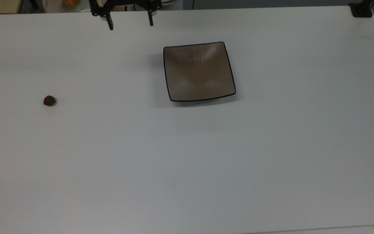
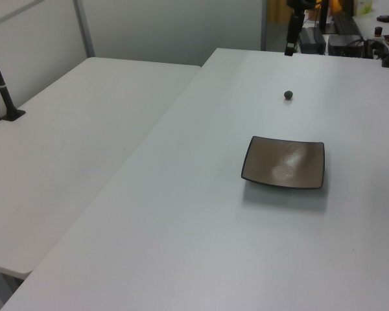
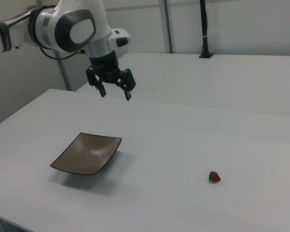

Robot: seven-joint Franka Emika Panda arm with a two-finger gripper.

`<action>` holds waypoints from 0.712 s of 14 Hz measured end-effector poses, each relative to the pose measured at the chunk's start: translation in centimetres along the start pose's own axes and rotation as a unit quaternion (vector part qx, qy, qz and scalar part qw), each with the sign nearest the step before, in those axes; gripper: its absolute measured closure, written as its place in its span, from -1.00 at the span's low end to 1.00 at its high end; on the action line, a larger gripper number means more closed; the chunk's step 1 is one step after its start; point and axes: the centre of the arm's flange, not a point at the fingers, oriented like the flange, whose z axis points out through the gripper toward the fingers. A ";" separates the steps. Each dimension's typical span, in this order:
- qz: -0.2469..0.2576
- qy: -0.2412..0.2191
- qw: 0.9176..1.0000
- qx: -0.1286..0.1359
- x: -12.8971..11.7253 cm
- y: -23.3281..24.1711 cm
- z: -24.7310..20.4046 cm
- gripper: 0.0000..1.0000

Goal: Strawberries on a ceramic plate
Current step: 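Move the open gripper over to the red strawberry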

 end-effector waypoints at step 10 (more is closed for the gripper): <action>0.051 0.035 0.998 -0.022 1.7 7.9 4.6 -1.00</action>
